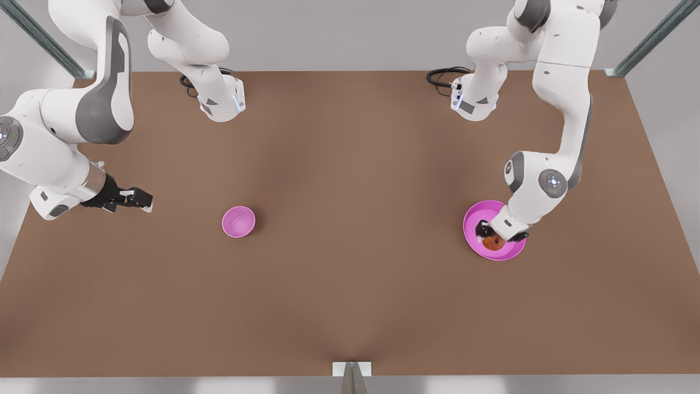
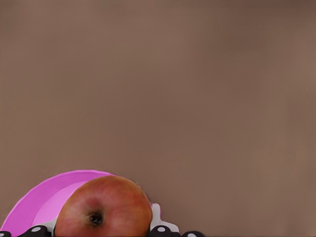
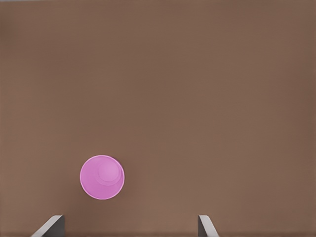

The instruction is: Use the left arm to pick up the apple from the plate, transfer it to the gripper of the right arm, and then use the right arm to place it into the bowl

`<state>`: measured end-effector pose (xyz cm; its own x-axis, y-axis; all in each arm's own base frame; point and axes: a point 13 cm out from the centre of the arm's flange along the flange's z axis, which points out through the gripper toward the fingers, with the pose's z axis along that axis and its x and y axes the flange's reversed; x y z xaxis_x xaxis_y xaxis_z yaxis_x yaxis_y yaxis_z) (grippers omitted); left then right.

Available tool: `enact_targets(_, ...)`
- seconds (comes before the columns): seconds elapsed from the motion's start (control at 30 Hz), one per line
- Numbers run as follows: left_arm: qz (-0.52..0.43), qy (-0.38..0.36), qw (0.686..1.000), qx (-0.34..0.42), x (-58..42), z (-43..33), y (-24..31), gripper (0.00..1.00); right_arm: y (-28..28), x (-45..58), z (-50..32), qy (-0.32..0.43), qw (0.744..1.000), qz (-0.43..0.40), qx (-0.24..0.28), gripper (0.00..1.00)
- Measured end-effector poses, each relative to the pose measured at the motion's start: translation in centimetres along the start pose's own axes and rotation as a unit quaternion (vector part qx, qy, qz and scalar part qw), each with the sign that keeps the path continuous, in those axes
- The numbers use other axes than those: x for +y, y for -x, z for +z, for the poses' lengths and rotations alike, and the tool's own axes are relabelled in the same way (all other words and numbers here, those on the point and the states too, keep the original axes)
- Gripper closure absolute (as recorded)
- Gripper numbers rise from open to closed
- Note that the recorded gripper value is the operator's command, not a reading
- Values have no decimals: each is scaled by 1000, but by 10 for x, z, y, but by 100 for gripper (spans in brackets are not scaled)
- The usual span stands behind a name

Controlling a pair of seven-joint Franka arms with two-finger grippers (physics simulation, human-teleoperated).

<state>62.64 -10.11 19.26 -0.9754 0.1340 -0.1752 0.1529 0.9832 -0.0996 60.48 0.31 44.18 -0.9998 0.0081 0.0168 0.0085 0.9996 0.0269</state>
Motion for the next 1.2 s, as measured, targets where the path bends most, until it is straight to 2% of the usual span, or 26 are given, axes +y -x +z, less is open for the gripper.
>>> enact_targets(0.1, -11, -128, 992, 2, -118, -20, 43, 30, 0, 0, 0, 0, 1000, 0, 0, 0)
enact_targets(0.23, -29, -302, 953, 23, -241, -39, 61, 32, 0, 0, 0, 0, 1000, -1, 0, 0)
enact_targets(0.37, -36, -480, 875, 39, -371, -43, 70, 32, 4, 13, 15, 32, 999, 2, 12, 0)
enact_targets(0.47, -21, -580, 814, 10, -451, -51, 87, 32, 13, 46, 41, 106, 994, 12, 30, 0)
enact_targets(0.53, 0, -623, 782, -20, -486, -63, 90, 32, 21, 84, 65, 186, 981, 26, 50, 0)
enact_targets(0.6, 30, -641, 765, -61, -494, -67, 93, 32, 15, 124, 95, 292, 950, 65, 90, 0)
enact_targets(0.73, 101, -647, 743, -140, -502, -51, 89, 32, 20, 181, 151, 457, 866, 138, 147, 0)
enact_targets(0.93, 204, -628, 705, -260, -534, -45, 89, 32, 27, 267, 158, 587, 779, 146, 162, 0)
enact_targets(1.03, 240, -607, 696, -299, -533, -29, 89, 32, 26, 305, 147, 618, 760, 130, 153, 0)
enact_targets(1.2, 294, -574, 680, -349, -530, -11, 87, 31, 17, 334, 141, 633, 754, 111, 135, 1)
